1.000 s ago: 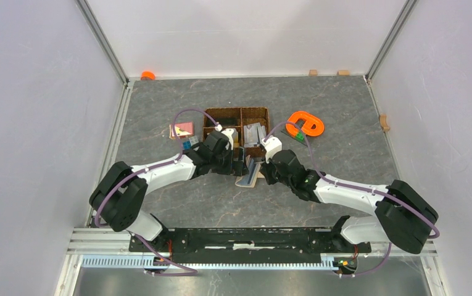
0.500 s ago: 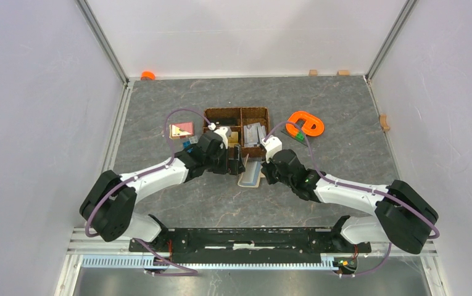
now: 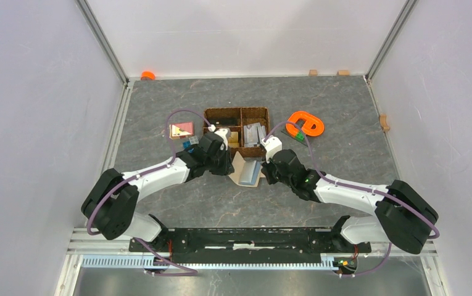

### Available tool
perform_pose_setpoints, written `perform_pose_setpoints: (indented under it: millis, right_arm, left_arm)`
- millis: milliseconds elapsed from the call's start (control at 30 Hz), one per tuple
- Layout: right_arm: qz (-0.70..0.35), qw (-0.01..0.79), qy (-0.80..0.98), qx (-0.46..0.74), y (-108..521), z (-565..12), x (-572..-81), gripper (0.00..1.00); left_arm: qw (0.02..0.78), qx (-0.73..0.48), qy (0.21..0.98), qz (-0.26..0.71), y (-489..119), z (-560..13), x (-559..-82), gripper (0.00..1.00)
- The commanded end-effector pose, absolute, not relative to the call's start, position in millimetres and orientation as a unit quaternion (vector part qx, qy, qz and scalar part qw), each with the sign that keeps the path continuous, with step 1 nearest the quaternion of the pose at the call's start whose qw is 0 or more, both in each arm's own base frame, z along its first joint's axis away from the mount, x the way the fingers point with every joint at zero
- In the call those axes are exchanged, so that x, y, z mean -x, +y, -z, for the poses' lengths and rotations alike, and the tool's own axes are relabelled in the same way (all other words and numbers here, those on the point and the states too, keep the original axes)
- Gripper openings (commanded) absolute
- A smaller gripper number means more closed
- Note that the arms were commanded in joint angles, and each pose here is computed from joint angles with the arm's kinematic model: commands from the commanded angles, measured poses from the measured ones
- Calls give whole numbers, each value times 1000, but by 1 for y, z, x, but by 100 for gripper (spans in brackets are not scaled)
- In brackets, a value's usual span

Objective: Take the credit cards out of the card holder
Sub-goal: Open the card holder at the center of the board.

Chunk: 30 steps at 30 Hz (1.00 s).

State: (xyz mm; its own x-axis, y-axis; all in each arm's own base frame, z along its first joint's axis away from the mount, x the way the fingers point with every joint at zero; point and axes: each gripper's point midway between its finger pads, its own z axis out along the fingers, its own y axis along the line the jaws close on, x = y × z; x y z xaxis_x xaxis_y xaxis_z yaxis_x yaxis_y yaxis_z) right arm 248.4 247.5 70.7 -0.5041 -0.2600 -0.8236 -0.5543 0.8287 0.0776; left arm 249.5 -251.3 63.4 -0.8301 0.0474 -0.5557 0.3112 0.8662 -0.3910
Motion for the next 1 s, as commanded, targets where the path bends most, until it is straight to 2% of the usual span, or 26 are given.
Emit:
perform_pose_setpoints:
  millis: [0, 33, 67, 100, 133, 167, 400, 433, 533, 600, 700, 733, 867, 967]
  right_arm:
    - [-161, 454, 846, 229, 245, -80, -256, 0]
    - [-164, 454, 845, 230, 245, -81, -256, 0]
    - [-171, 456, 843, 230, 247, -84, -255, 0]
    - [-182, 459, 838, 234, 250, -88, -253, 0]
    - [-192, 463, 832, 239, 252, -91, -252, 0]
    - [-205, 469, 824, 242, 255, -97, -250, 0]
    - [-213, 486, 811, 247, 253, -109, -247, 0]
    - [-208, 484, 813, 247, 252, -107, -248, 0]
    - [-172, 470, 832, 239, 244, -96, -254, 0]
    - [-151, 457, 845, 235, 240, -87, -258, 0]
    - [-148, 444, 851, 238, 242, -79, -258, 1]
    - [-147, 444, 851, 237, 241, -78, -258, 4]
    - [-157, 443, 852, 231, 242, -75, -257, 13]
    - [-160, 432, 860, 218, 238, -68, -258, 28]
  left_arm:
    - [300, -90, 923, 224, -246, -74, -261, 18]
    - [301, -88, 924, 218, -244, -73, -261, 20]
    - [301, -89, 927, 208, -241, -72, -262, 29]
    - [294, -95, 931, 196, -239, -68, -261, 46]
    - [286, -95, 936, 182, -236, -64, -262, 56]
    - [282, -96, 940, 165, -232, -61, -263, 61]
    - [288, -129, 947, 66, -226, -53, -264, 67]
    - [289, -134, 946, 55, -225, -53, -263, 66]
    - [278, -146, 947, 66, -231, -52, -257, 45]
    - [274, -151, 946, 82, -236, -52, -254, 34]
    - [270, -157, 945, 98, -239, -53, -248, 8]
    - [270, -159, 945, 95, -237, -52, -247, 3]
    - [257, -162, 950, 74, -228, -37, -243, 2]
    - [231, -163, 957, 68, -228, -20, -237, 2]
